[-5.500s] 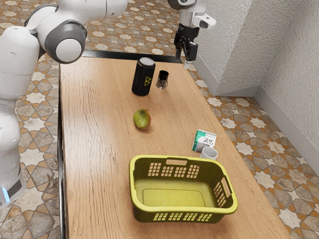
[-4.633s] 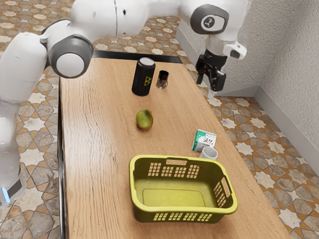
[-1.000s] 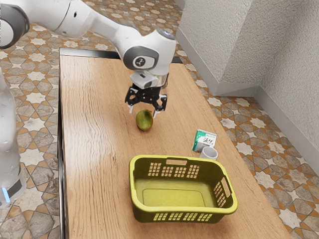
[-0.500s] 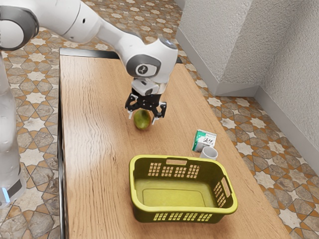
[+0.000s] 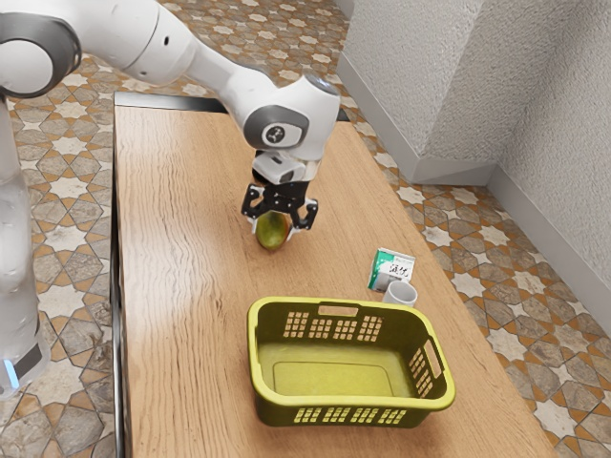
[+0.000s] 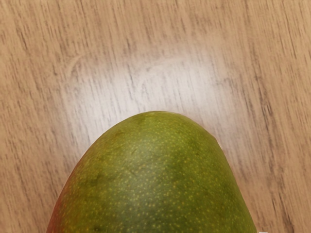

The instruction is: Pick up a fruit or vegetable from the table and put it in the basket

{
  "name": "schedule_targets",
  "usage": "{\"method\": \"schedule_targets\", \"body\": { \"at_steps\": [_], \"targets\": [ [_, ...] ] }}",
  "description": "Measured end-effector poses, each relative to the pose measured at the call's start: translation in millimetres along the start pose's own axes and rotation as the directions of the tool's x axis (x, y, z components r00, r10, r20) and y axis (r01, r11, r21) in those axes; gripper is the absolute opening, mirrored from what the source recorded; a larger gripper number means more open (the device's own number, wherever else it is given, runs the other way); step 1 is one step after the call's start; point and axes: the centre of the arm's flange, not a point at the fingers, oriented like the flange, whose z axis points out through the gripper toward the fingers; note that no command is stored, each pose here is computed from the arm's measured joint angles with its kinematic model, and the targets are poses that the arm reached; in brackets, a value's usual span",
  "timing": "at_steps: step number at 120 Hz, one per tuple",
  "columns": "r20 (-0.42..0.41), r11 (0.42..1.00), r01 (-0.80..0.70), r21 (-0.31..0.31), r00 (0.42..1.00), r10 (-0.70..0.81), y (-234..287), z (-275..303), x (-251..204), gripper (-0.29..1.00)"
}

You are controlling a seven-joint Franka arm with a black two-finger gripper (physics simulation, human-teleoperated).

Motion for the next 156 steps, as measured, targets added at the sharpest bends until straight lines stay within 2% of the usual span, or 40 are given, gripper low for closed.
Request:
{"method": "schedule_targets", "body": {
  "at_steps": [22, 34, 40, 47, 59, 81, 100, 130, 144, 156],
  "targets": [
    [-0.007, 0.999, 0.006, 0.037, 1.000, -0.005, -6, -15, 1, 0.39],
    [0.008, 0.994, -0.031, 0.101, 0.999, 0.031, -17, -61, 21, 0.39],
    [0.024, 0.985, -0.102, 0.139, 0.995, 0.099, -32, -91, 58, 0.41],
    [0.041, 0.959, -0.231, 0.166, 0.973, 0.227, -49, -116, 132, 0.43],
    [0.048, 0.904, -0.396, 0.157, 0.918, 0.394, -59, -121, 242, 0.43],
    [0.033, 0.868, -0.489, 0.087, 0.872, 0.488, -95, -82, 332, 0.44],
    [0.015, 0.919, -0.391, 0.056, 0.920, 0.391, -130, -58, 289, 0.40],
    [0.015, 0.926, -0.372, 0.059, 0.928, 0.372, -132, -61, 298, 0.40],
    [0.030, 0.906, -0.419, 0.054, 0.908, 0.418, -125, -63, 332, 0.56],
    [0.029, 0.915, -0.401, 0.052, 0.916, 0.400, -126, -64, 325, 0.63]
  ]
}}
